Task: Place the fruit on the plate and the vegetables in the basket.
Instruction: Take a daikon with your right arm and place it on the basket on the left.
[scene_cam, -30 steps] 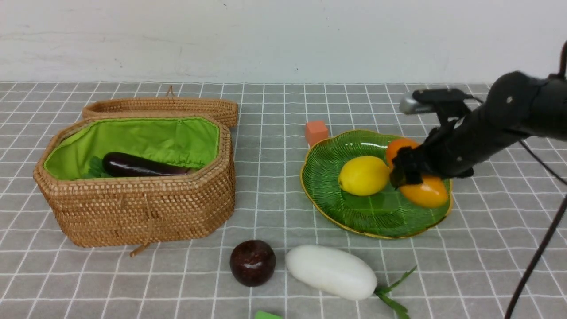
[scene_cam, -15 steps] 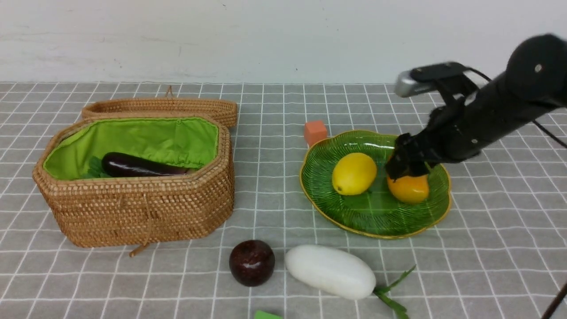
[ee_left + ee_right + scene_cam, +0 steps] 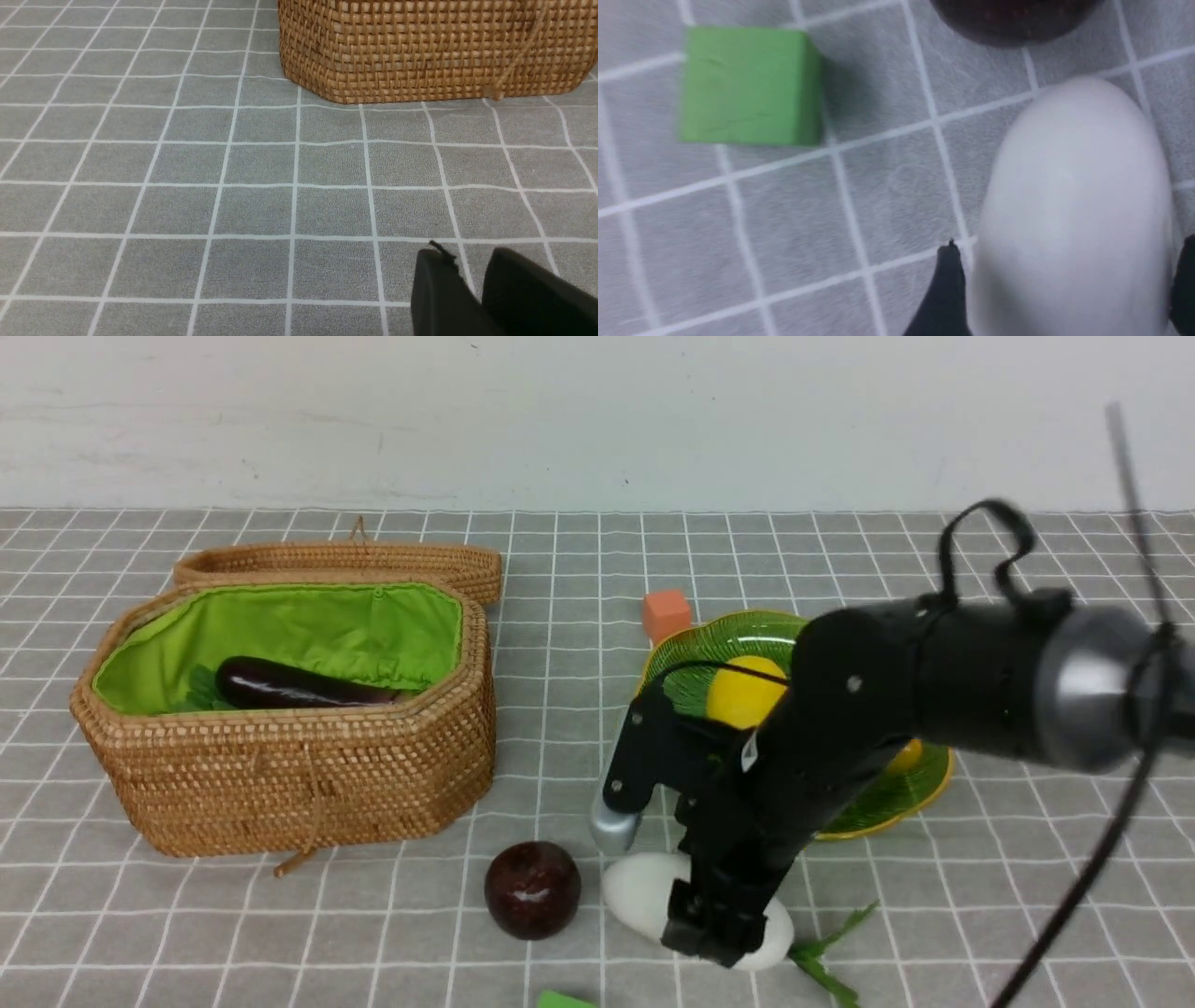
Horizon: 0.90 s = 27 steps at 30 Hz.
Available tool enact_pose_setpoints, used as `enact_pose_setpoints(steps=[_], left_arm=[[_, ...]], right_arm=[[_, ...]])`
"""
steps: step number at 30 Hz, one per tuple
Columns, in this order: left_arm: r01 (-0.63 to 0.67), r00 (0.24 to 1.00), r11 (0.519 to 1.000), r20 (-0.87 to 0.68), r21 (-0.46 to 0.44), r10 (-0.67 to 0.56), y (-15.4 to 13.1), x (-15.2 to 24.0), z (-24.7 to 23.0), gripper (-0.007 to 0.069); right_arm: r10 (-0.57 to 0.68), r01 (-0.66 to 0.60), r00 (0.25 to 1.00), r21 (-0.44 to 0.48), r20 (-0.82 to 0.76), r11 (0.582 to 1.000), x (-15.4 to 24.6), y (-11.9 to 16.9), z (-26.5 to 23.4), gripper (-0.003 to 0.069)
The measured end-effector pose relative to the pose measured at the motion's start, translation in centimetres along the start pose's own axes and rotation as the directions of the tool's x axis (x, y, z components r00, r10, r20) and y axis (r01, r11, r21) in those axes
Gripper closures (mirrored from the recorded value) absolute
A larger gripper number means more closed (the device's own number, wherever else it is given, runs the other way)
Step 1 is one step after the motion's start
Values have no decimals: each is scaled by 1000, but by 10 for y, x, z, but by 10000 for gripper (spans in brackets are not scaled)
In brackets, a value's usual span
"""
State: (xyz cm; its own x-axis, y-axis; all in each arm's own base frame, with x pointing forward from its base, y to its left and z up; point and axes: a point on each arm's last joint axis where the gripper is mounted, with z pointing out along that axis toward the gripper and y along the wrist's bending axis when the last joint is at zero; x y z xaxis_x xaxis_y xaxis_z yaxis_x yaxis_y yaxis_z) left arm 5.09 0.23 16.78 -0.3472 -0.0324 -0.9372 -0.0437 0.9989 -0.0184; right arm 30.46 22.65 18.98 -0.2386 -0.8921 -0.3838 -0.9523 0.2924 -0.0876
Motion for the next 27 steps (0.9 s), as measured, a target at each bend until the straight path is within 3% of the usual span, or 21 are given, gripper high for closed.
enact_pose_setpoints(steps=[8, 12, 15, 18, 20, 22, 27], left_arm=[[0, 1000, 1000, 0, 0, 0, 0, 0, 0, 462], [0, 1000, 1000, 0, 0, 0, 0, 0, 0, 460], [0, 1000, 1000, 0, 0, 0, 0, 0, 0, 459], [0, 1000, 1000, 0, 0, 0, 0, 0, 0, 455], [0, 1000, 1000, 0, 0, 0, 0, 0, 0, 450], [0, 1000, 1000, 0, 0, 0, 0, 0, 0, 449], [0, 1000, 1000, 0, 0, 0, 0, 0, 0, 441]], right_arm=[[27, -29, 999, -27, -42, 999, 4, -1, 14, 125], [17, -18, 999, -57, -34, 998, -13, -6, -6, 127], [15, -14, 1000, -60, 18, 998, -32, -12, -28, 127], [21, -17, 986, -25, 166, 1000, -66, -23, -64, 127], [26, -39, 934, 29, 357, 999, -101, -34, -100, 127], [31, -55, 901, 43, 432, 998, -113, -39, -112, 127], [24, -79, 693, 43, 721, 996, -166, -62, -122, 127]])
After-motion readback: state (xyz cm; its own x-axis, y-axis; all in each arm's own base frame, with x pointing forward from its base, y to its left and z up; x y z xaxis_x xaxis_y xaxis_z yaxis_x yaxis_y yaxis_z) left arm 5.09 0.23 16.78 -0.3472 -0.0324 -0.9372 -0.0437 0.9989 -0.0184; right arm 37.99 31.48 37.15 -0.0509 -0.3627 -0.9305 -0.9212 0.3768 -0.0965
